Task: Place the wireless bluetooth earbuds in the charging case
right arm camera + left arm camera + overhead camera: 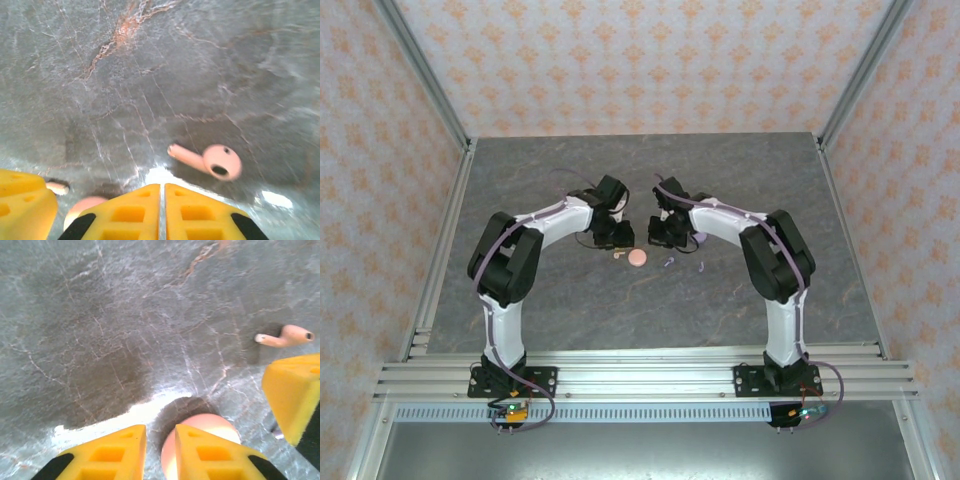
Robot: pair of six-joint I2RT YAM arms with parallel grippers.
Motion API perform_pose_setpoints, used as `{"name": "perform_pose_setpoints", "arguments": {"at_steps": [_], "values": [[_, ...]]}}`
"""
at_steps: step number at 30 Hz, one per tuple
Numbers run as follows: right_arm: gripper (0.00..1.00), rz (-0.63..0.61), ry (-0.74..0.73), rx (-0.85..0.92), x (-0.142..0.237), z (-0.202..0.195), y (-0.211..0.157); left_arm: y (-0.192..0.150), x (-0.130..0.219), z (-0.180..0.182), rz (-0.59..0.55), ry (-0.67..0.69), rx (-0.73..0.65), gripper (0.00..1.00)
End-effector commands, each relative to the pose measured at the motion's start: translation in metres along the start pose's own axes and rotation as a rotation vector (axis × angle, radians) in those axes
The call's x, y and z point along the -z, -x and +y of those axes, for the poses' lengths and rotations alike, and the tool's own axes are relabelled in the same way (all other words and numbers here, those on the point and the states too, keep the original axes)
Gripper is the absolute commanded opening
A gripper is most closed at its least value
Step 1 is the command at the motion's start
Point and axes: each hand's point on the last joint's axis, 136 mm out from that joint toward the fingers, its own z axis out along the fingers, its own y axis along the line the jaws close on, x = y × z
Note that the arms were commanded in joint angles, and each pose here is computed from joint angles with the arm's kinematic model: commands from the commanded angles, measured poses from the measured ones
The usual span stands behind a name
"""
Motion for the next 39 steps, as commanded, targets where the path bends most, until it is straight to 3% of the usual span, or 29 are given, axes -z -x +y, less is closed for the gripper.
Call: {"name": "perform_pose_setpoints", "arguments": {"at_steps": [1,8,14,19,39], "values": [[0.15,-0.054,0.045,-0.003,0.033,0.004,0.003,0.005,0.03,-0.01,-0.052,0.001,-0.03,0.27],[0.25,0.001,0.205,-0.037,0.04,0.019,-0.023,-0.003,0.037,-0.018,-0.041,-0.055,-0.013,0.33],[0.28,0.032,0.262,-0.093,0.026,0.02,-0.031,-0.013,0.03,-0.016,-0.006,-0.072,0.006,0.44],[0.32,0.065,0.309,-0.118,0.016,0.026,-0.035,-0.016,0.024,-0.01,-0.001,-0.055,0.022,0.46],[0.34,0.118,0.235,-0.131,-0.01,0.015,-0.049,-0.024,0.0,-0.009,0.044,-0.098,0.064,0.48]]}}
